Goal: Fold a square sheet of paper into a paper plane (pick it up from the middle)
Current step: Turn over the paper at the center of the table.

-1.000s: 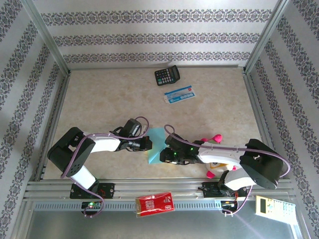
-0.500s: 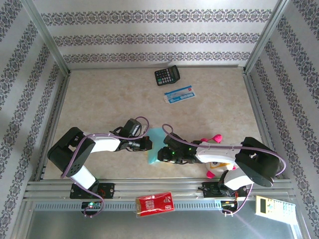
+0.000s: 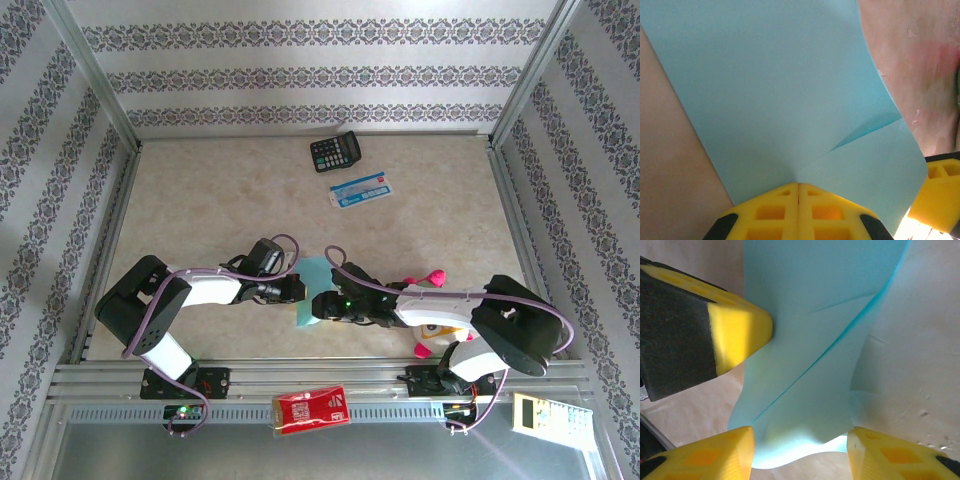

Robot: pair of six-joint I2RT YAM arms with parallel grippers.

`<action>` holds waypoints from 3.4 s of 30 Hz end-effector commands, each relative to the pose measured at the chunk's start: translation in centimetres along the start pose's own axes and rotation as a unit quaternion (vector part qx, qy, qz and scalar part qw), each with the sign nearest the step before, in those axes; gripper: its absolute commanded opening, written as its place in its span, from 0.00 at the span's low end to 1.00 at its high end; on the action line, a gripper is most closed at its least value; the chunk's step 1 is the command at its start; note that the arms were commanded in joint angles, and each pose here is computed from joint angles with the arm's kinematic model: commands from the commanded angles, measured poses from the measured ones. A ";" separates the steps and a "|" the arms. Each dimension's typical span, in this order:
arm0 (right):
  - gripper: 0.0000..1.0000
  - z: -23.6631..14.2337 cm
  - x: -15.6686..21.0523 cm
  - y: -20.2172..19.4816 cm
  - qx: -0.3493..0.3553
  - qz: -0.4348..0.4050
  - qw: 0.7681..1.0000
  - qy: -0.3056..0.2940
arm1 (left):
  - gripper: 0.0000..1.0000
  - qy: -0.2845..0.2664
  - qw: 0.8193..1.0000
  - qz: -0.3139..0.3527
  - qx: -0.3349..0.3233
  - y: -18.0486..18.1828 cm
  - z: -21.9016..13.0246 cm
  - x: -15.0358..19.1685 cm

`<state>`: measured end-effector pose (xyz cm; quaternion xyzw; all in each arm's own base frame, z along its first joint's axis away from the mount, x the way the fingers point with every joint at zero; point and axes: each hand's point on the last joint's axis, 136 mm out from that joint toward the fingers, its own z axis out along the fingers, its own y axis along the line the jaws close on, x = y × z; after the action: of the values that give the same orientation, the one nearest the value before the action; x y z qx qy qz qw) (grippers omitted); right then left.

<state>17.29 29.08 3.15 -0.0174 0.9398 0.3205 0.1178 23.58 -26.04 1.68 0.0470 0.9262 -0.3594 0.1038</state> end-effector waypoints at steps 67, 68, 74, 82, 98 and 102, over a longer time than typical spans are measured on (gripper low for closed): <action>0.00 -13.1 -6.6 -1.4 0.248 -0.259 0.933 -0.022 | 0.49 -0.175 0.983 -0.048 -0.004 -1.0 -12.0 -6.7; 0.00 -12.7 -6.3 -0.9 0.258 -0.276 0.926 -0.015 | 0.49 -0.179 0.982 -0.055 -0.006 -0.5 -12.2 -6.6; 0.00 -6.8 -3.6 1.4 0.262 -0.316 0.911 0.034 | 0.50 -0.182 0.980 -0.084 -0.019 1.7 -12.4 -5.5; 0.00 0.3 0.3 3.4 0.223 -0.310 0.920 0.086 | 0.49 -0.170 0.977 -0.124 -0.032 3.8 -12.0 -4.2; 0.10 2.9 1.7 4.3 0.127 -0.300 0.943 0.065 | 0.25 -0.085 0.980 -0.135 0.115 -1.4 -7.8 -6.6; 0.11 2.8 1.5 4.1 0.131 -0.299 0.943 0.060 | 0.21 -0.071 0.980 -0.147 0.111 -1.0 -6.0 -7.1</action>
<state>15.87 33.95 2.43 -0.3100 0.9312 0.1296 0.1414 28.23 -21.20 7.07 -0.1180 0.8824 -0.4429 0.1058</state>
